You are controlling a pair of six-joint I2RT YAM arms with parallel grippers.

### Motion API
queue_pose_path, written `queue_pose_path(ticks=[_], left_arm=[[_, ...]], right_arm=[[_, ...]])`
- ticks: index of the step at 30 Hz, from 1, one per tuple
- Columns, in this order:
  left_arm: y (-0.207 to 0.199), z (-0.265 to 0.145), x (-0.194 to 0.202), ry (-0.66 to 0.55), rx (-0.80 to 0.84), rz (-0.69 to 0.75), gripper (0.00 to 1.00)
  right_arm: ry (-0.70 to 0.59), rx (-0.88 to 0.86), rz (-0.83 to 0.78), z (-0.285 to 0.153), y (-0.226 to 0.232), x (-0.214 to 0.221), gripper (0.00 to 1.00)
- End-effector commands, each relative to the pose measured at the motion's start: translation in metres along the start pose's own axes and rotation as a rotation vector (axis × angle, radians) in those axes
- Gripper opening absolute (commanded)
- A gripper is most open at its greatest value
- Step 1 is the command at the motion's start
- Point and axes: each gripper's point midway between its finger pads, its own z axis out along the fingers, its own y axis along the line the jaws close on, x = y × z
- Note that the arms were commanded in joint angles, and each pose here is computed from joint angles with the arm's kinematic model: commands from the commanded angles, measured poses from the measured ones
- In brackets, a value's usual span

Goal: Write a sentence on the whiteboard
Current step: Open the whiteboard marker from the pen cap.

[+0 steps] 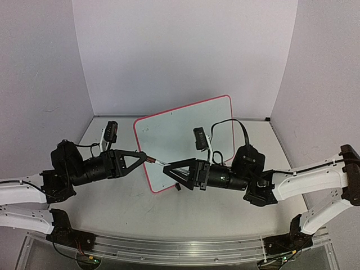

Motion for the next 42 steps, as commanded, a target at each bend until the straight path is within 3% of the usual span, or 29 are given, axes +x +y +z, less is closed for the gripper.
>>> queue_pose_path(ticks=[1,23,32,42], left_arm=[[-0.037,-0.010,-0.023,-0.042,0.053,0.095,0.00],[-0.019,0.019,-0.007,0.022,0.064,0.053,0.00],[-0.007,0.016,0.000,0.036,0.023,0.038,0.00],[-0.001,0.012,0.001,0.017,0.013,0.023,0.00]], right_arm=[[-0.032,-0.010,0.000,-0.001,0.001,-0.006,0.80],[-0.022,-0.058,0.013,0.006,0.010,-0.008,0.74],[-0.047,-0.070,0.016,0.007,0.015,-0.015,0.52],[-0.132,-0.037,0.029,0.000,0.008,-0.026,0.48]])
